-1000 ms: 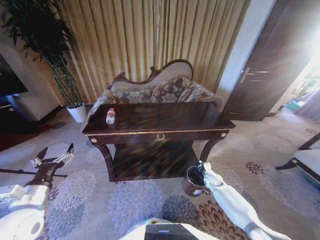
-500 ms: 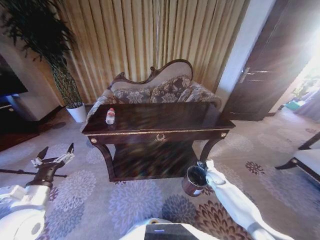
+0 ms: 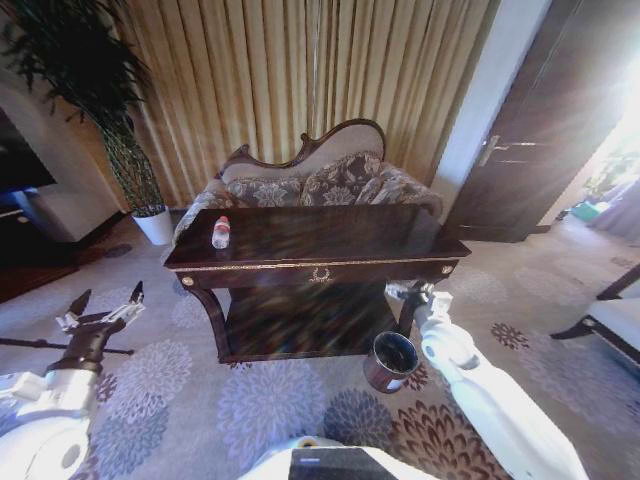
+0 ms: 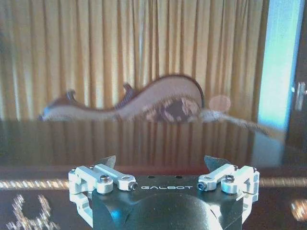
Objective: Move to the front of the table and place the trash on the table into the trash bin.
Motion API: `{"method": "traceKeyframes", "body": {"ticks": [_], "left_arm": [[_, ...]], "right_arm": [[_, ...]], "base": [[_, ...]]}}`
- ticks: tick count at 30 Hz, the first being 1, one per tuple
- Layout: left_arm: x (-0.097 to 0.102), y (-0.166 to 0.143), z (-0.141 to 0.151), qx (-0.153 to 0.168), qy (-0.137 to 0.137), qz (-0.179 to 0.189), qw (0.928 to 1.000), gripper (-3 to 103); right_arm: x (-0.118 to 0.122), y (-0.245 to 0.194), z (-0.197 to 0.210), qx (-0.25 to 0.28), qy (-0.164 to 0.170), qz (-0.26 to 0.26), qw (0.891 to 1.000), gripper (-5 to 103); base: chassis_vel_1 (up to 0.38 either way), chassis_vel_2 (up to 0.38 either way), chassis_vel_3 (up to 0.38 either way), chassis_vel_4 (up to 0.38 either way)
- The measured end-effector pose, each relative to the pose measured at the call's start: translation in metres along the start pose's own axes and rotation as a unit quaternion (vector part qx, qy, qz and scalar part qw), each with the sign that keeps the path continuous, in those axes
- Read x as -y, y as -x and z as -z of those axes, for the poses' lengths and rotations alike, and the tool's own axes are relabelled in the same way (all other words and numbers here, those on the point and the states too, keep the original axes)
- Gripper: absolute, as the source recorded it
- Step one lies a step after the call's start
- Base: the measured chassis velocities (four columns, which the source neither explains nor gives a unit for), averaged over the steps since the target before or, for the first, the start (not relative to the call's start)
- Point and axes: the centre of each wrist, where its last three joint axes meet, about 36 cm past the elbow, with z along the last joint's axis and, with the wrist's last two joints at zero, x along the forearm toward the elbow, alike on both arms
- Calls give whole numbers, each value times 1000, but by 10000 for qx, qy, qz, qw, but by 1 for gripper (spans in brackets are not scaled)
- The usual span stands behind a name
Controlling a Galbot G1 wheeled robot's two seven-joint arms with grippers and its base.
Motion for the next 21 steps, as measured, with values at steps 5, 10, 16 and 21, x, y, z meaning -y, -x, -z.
{"method": "traceKeyframes", "body": {"ticks": [5,10,16,21], "left_arm": [[0,1,-1,36,-21,10,10000,100],[-1,2,1,77,-19,11,10000,100],[-1,4,2,66,6,-12,10000,100],[-2,5,2,57,21,-16,10000,100]], "right_arm": [[-1,-9,7,274,47,97,9996,100],[2,-16,18,494,55,185,9986,100],[5,-17,20,534,26,197,9984,100],[6,-16,17,556,-37,246,9981,100]], "base": [[0,0,0,0],[0,0,0,0],[0,0,0,0],[0,0,0,0]]}}
